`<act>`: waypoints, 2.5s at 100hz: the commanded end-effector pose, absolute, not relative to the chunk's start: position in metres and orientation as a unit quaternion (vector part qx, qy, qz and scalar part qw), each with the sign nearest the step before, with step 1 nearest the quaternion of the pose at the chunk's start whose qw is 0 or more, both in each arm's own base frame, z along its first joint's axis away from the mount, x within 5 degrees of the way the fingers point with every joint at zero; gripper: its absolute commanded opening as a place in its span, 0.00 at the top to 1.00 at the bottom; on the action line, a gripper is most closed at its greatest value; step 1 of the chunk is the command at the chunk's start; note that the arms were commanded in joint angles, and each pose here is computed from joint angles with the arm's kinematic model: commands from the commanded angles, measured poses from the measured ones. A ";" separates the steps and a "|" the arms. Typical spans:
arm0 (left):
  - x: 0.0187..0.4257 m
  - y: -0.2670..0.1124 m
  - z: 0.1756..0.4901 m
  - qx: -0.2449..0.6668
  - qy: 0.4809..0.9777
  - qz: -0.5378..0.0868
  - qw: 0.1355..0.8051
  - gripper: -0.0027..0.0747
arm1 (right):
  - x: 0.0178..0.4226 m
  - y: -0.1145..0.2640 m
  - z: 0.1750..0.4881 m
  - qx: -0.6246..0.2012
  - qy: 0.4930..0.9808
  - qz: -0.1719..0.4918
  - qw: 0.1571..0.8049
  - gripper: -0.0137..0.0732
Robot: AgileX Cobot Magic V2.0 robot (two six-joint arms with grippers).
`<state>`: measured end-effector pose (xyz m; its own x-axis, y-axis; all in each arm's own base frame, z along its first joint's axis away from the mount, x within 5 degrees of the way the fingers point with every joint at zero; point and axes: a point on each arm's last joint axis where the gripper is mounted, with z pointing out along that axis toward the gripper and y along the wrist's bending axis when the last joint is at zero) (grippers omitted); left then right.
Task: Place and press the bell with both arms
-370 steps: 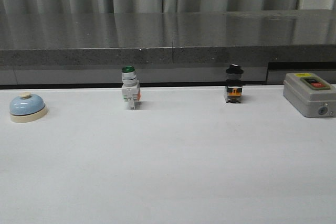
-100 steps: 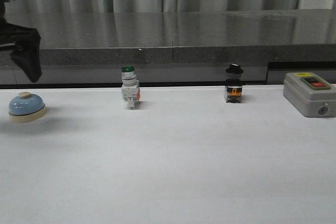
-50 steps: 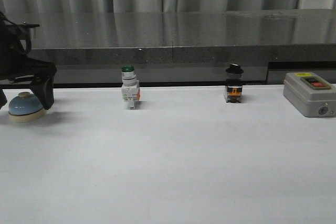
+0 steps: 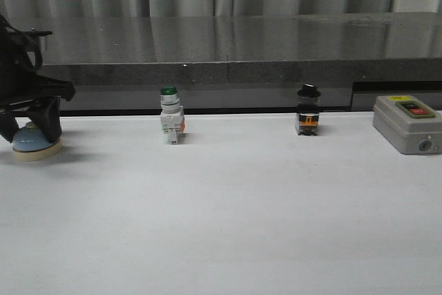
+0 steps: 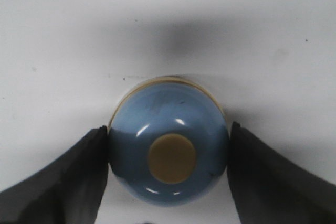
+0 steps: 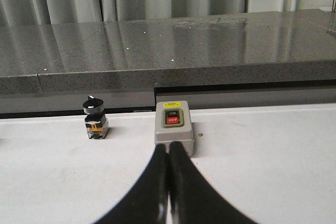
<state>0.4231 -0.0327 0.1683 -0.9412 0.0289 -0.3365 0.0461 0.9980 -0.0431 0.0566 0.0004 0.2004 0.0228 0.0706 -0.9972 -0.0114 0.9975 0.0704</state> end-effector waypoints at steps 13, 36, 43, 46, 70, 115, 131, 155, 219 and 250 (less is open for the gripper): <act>0.418 -0.046 0.224 0.014 0.971 -0.052 0.231 0.58 | 0.054 0.001 0.213 0.018 0.660 0.028 0.751 0.91; 0.399 -0.093 0.246 0.072 0.968 -0.070 0.232 0.58 | 0.054 0.001 0.213 0.018 0.660 0.028 0.751 0.91; 0.392 -0.110 0.249 0.093 0.967 -0.074 0.226 0.58 | 0.054 0.001 0.213 0.018 0.660 0.028 0.751 0.91; 0.389 -0.117 0.249 0.101 0.967 -0.079 0.222 0.58 | 0.054 0.001 0.213 0.018 0.660 0.028 0.751 0.91; 0.364 -0.193 0.252 0.182 0.945 -0.119 0.243 0.58 | 0.054 0.001 0.213 0.018 0.660 0.028 0.751 0.91; 0.322 -0.282 0.230 0.285 0.914 -0.150 0.245 0.58 | 0.054 0.001 0.213 0.018 0.660 0.028 0.751 0.91; 0.324 -0.286 0.218 0.286 0.916 -0.148 0.240 0.58 | 0.054 0.001 0.213 0.018 0.660 0.028 0.751 0.91; 0.325 -0.287 0.213 0.286 0.917 -0.146 0.238 0.38 | 0.054 0.001 0.213 0.018 0.660 0.028 0.751 0.91; 0.312 -0.272 0.277 0.284 0.893 -0.167 0.307 0.77 | 0.054 0.001 0.213 0.018 0.660 0.028 0.751 0.91; 0.313 -0.211 0.327 0.226 0.888 -0.163 0.365 0.99 | 0.054 0.001 0.213 0.018 0.660 0.028 0.751 0.91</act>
<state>0.3156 -0.2324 0.2878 -0.6867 0.3759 -0.6222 0.5539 0.8249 -0.1129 0.0566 0.0004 0.2004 0.0228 0.0706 -0.9972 -0.0114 0.9975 0.0704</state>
